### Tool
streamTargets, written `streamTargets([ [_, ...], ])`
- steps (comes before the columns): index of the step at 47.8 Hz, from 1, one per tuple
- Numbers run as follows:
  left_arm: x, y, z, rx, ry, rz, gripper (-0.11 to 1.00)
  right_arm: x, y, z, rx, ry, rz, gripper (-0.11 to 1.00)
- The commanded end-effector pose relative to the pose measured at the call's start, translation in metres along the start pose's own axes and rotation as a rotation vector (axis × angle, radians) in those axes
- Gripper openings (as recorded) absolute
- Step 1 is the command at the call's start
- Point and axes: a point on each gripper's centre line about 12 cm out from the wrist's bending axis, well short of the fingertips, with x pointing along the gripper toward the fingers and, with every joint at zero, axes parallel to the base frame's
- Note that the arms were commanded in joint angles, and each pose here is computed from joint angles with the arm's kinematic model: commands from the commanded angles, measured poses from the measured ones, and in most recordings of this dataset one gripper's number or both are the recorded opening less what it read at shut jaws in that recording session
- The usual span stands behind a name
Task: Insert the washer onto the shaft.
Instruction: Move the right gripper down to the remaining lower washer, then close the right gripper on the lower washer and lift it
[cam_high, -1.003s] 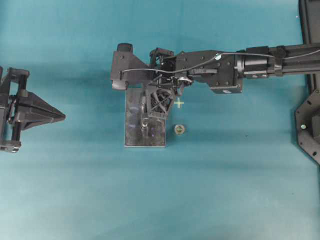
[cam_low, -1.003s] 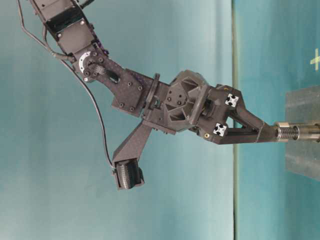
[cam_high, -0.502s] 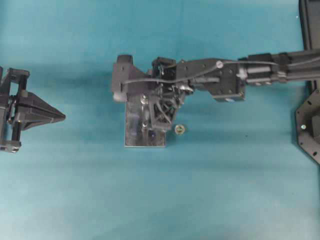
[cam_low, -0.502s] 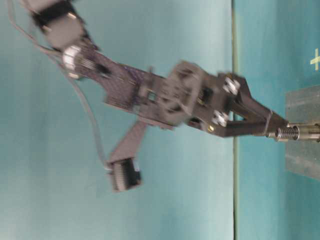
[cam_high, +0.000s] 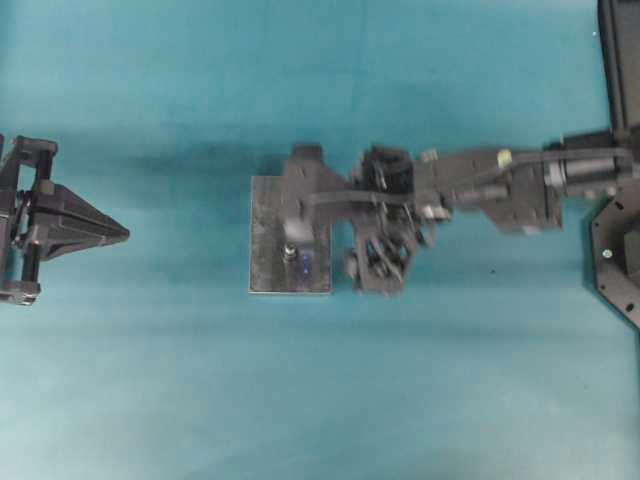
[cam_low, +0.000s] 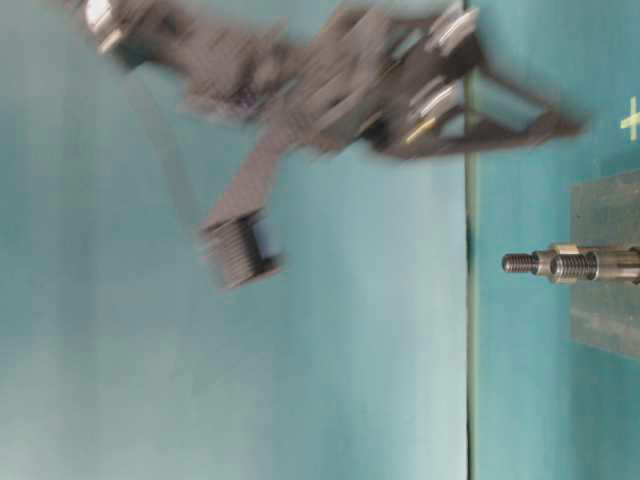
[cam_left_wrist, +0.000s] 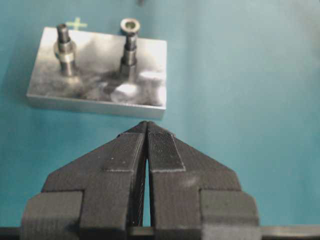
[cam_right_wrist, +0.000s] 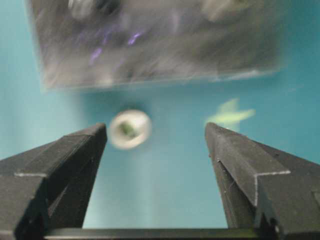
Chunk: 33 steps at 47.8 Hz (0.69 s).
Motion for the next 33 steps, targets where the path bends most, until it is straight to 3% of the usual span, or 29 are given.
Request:
streamTargets([
  [1, 0.0, -0.001, 0.005, 0.004, -0.015, -0.003, 0.0, -0.003, 0.01, 0.0, 0.012, -0.05, 0.016, 0.81],
  [10, 0.0, -0.001, 0.006, 0.002, -0.02, -0.003, 0.0, 0.013, 0.013, -0.01, 0.05, -0.055, 0.021, 0.8],
  [22, 0.0, -0.001, 0.006, 0.002, -0.02, -0.004, 0.0, 0.032, 0.012, -0.016, 0.051, -0.031, 0.018, 0.8],
  [28, 0.0, -0.001, 0.005, 0.002, -0.018, -0.004, 0.0, 0.037, 0.012, -0.017, 0.05, -0.019, 0.015, 0.74],
  [33, 0.0, -0.001, 0.006, 0.002, -0.02, -0.004, 0.0, 0.039, 0.012, -0.017, 0.05, -0.016, 0.015, 0.62],
])
